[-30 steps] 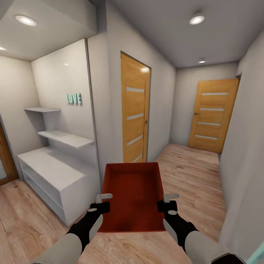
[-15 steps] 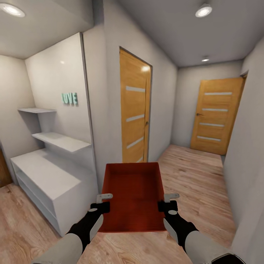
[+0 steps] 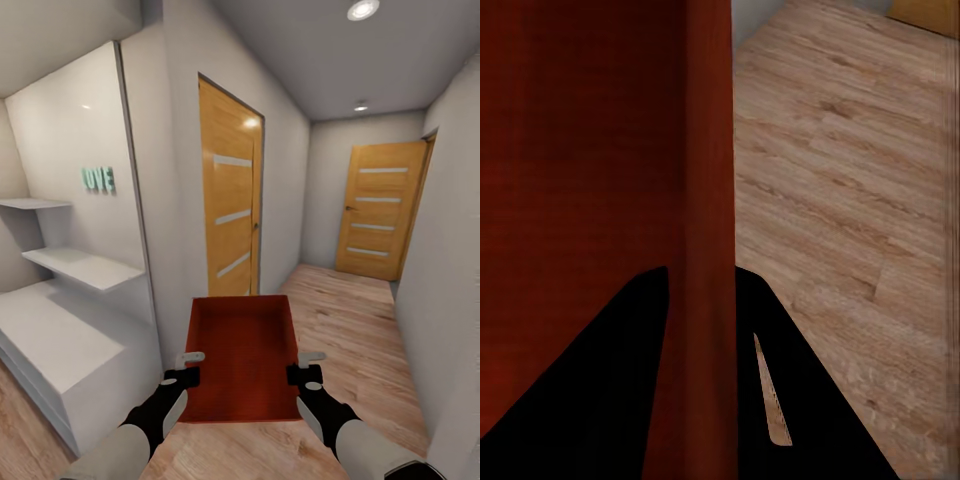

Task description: Move the two storage containers from the living room to the garage. In the garage, place one container on the floor and stack the other container on top of it (either order is fine).

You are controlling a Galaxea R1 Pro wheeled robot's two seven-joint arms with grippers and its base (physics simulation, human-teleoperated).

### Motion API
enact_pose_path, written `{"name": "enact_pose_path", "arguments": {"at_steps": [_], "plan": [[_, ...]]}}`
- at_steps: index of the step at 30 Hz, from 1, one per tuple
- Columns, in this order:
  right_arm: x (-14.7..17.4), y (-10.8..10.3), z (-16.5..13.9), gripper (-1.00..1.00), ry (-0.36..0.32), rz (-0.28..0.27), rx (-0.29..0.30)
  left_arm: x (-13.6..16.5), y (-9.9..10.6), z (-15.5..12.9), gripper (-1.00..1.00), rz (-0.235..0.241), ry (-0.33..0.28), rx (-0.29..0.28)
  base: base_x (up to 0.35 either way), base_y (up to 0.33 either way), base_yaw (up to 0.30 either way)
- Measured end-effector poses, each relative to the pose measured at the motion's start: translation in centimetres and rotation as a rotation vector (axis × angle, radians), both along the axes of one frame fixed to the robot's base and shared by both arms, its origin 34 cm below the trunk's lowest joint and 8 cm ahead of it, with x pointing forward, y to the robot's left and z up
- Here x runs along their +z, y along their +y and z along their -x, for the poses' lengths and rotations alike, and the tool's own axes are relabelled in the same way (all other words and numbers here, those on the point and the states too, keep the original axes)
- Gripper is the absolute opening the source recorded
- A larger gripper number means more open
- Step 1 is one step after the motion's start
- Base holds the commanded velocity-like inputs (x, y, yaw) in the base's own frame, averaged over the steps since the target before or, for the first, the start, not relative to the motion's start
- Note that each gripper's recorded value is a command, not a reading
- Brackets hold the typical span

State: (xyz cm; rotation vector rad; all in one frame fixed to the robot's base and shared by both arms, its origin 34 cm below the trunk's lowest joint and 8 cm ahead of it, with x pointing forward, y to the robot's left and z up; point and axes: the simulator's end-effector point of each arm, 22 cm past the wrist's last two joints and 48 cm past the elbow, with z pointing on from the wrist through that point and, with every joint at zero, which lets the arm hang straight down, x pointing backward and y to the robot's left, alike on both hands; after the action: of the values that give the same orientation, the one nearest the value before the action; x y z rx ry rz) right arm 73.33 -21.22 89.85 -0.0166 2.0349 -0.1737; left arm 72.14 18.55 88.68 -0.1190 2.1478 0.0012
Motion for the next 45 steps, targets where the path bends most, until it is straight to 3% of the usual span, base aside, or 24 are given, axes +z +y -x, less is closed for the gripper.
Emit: {"name": "enact_pose_path", "arguments": {"at_steps": [19, 45], "plan": [[0.01, -0.02, -0.01, -1.0, 0.0, 0.0, 0.0, 0.01, -0.01, 0.0, -1.0, 0.0, 0.0, 0.0, 0.322, 0.0, -0.269], [0.0, -0.01, 0.0, -1.0, -0.002, -0.003, -0.001, 0.07, -0.01, -0.03, -1.0, -0.002, -0.001, 0.0, 0.322, 0.0, -0.007]]}}
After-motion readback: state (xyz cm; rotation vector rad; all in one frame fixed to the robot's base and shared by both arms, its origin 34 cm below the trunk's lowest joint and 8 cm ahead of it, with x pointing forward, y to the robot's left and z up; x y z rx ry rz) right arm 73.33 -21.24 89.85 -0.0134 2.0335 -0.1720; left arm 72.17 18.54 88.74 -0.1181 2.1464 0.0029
